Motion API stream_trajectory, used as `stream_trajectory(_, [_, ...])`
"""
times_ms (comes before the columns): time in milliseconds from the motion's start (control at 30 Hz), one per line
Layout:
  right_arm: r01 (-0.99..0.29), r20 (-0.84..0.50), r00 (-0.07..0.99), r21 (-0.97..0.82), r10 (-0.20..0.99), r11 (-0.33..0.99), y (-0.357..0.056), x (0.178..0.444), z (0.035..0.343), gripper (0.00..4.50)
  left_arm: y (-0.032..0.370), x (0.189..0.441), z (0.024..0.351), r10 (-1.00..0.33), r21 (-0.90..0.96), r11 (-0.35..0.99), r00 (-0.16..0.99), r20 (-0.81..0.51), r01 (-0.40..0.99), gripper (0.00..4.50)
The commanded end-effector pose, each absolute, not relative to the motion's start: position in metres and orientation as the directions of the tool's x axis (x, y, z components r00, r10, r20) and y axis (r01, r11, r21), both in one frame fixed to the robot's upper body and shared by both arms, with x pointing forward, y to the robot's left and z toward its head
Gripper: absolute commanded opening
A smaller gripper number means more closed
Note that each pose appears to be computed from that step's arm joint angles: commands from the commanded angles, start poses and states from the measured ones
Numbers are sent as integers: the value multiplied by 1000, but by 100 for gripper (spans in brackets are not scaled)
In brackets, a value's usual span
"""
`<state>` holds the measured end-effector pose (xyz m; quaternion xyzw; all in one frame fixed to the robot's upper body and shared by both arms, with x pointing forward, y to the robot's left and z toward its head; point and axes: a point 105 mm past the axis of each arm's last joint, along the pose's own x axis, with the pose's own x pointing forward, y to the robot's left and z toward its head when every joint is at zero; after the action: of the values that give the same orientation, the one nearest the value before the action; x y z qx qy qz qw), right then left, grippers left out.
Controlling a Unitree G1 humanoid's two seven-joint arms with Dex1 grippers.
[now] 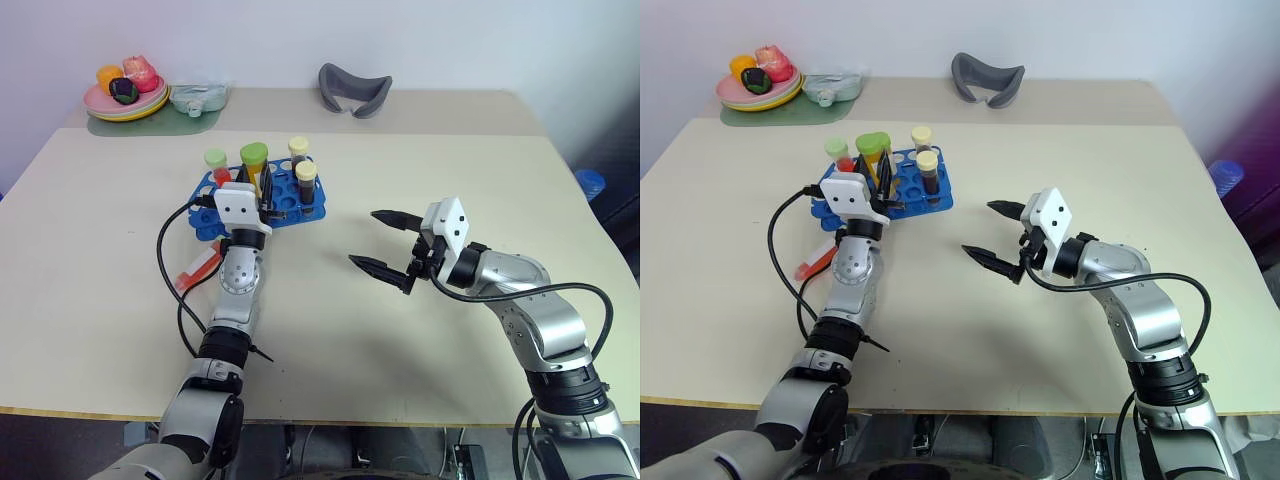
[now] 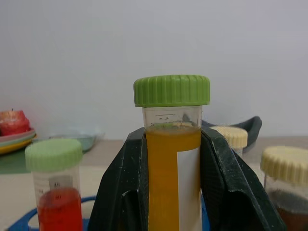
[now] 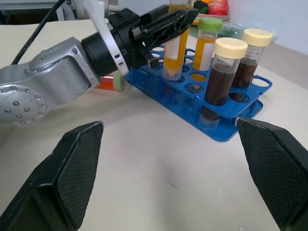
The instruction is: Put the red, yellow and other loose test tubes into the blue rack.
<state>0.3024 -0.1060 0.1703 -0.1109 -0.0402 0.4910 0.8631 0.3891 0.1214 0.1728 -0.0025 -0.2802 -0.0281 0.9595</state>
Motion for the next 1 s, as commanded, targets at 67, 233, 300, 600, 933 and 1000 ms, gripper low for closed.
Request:
stream_trajectory(67, [-831, 6, 506, -265, 862, 490, -105, 299, 183, 450, 119, 386, 181, -64, 26, 998, 813, 578, 59, 98])
stream_trajectory(233, [-830, 7, 508, -265, 861, 491, -105, 300, 184, 450, 113, 388, 179, -87, 37, 996, 813, 575, 81, 98])
stream_trajectory(300, [-830, 6, 508, -265, 861, 492, -105, 300, 184, 450, 113, 389, 178, -91, 43, 996, 814, 574, 81, 98])
stream_trajectory(600, [-832, 6, 507, -258, 862, 491, -103, 299, 184, 450, 116, 393, 180, -87, 45, 996, 810, 581, 75, 98])
stream_trajectory(933, [-833, 7, 505, -255, 863, 490, -101, 298, 184, 450, 115, 394, 175, -107, 37, 994, 819, 563, 105, 188])
stream_trajectory(1000, [-834, 7, 504, -256, 864, 489, -101, 298, 183, 450, 116, 394, 176, -103, 31, 994, 821, 561, 103, 280])
